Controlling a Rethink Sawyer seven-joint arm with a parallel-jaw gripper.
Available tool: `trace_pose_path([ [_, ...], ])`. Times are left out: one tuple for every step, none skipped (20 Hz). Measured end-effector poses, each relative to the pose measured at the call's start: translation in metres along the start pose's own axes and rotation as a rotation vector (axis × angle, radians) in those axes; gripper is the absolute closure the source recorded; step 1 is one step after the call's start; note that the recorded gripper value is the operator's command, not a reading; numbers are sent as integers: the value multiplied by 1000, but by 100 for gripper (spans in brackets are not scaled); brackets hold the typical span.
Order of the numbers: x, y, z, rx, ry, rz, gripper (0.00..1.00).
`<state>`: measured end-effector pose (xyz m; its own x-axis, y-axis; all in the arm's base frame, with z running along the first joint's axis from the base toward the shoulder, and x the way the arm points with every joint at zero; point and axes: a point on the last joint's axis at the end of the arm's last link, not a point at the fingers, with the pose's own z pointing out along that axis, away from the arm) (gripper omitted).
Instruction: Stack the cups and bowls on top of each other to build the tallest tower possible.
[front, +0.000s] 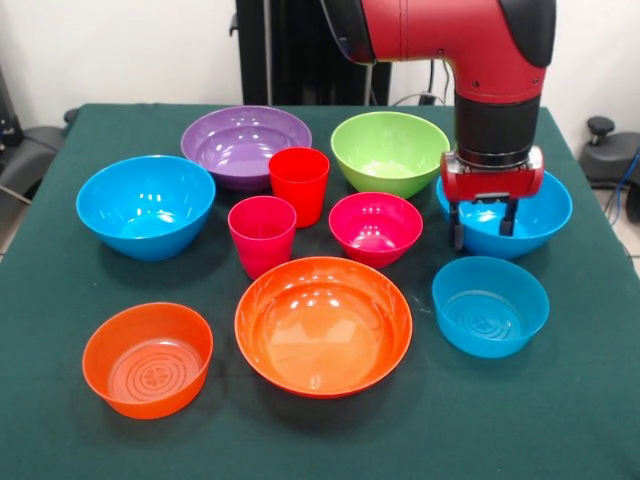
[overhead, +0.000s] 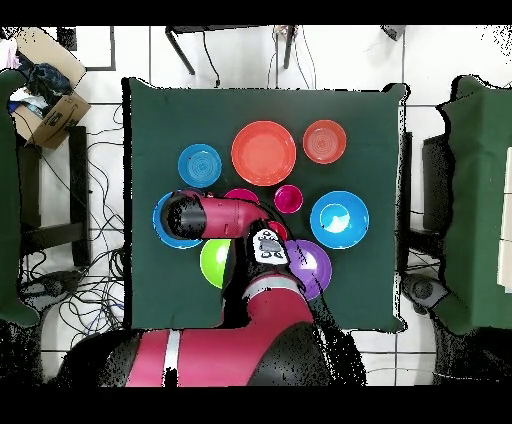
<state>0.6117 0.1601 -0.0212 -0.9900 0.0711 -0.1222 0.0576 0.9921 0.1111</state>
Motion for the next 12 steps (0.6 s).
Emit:
trace_pose_path([
  [0, 1, 0, -3, 1, -1, 0],
  [0, 1, 0, -5, 1, -1, 0],
  [1, 1, 1, -11, 3, -1, 0],
  [1, 2, 1, -14, 4, 0, 0],
  [2, 2, 1, -16, 5, 0, 0],
  [2, 2, 1, -18, 8, 2, 0],
  [3, 2, 1, -20, 9, 2, 0],
  [5, 3, 1, -22, 14, 3, 0],
  [6, 3, 2, -23, 16, 3, 0],
  [9, 3, 2, -24, 20, 2, 0],
  [11, 3, 2, -23, 24, 2, 0],
  [12, 3, 2, -23, 26, 1, 0],
])
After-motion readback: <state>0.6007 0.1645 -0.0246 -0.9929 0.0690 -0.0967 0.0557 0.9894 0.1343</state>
